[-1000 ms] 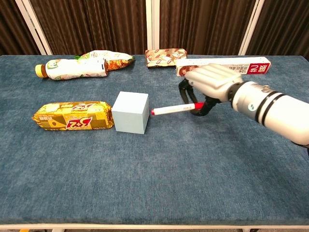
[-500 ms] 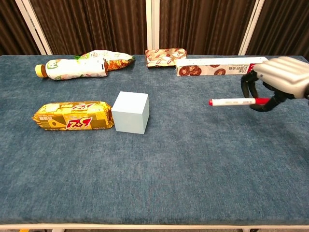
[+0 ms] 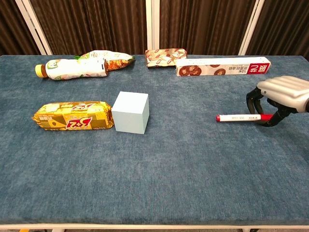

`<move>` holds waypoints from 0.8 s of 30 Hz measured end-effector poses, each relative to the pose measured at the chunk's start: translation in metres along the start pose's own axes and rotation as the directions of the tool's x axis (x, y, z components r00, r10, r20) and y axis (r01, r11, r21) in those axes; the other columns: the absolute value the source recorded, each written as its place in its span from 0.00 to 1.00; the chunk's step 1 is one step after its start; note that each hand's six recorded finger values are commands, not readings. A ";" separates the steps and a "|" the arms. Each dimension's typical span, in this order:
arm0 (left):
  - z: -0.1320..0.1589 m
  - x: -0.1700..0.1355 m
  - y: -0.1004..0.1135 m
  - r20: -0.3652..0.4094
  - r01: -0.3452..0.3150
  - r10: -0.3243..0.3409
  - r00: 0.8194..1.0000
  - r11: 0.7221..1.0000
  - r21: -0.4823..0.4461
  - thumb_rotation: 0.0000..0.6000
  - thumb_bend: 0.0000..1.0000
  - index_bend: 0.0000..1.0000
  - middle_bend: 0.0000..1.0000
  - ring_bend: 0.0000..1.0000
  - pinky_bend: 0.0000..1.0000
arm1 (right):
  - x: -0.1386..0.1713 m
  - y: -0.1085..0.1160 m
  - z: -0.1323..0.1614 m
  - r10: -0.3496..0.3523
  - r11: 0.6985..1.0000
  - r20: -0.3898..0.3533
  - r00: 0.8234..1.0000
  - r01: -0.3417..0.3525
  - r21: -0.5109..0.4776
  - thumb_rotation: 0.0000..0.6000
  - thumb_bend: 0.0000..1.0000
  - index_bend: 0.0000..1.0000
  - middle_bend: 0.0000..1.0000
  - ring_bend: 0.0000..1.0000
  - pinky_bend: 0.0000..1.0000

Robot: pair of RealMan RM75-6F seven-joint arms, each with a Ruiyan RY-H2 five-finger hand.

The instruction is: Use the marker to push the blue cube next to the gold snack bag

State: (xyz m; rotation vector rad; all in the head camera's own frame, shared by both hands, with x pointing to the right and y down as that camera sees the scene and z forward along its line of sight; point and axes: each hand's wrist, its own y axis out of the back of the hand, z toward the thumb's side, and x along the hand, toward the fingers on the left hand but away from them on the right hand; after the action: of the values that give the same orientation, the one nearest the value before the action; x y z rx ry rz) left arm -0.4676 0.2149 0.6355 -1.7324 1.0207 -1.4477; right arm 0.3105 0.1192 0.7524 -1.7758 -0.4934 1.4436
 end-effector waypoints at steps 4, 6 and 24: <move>0.000 0.000 0.000 0.000 0.000 0.000 1.000 1.000 0.000 1.00 0.02 0.17 0.10 0.03 0.18 | 0.000 0.005 -0.001 -0.016 1.000 -0.001 1.000 0.016 -0.021 1.00 0.00 0.52 0.54 0.91 0.97; 0.000 0.000 0.000 0.000 0.000 0.000 1.000 1.000 0.000 1.00 0.02 0.17 0.10 0.03 0.18 | 0.001 0.012 -0.003 -0.040 0.999 -0.004 0.999 0.040 -0.030 0.89 0.00 0.49 0.51 0.90 0.97; 0.000 0.000 0.000 0.000 0.000 0.000 1.000 1.000 0.000 1.00 0.02 0.17 0.10 0.03 0.18 | 0.023 0.050 -0.026 -0.161 0.982 0.027 0.987 0.163 -0.099 0.38 0.00 0.39 0.44 0.66 0.84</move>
State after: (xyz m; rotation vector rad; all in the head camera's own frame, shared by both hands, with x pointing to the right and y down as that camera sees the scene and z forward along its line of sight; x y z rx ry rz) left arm -0.4676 0.2149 0.6355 -1.7324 1.0207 -1.4477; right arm 0.3330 0.0965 0.7006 -1.7577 -0.7156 1.3431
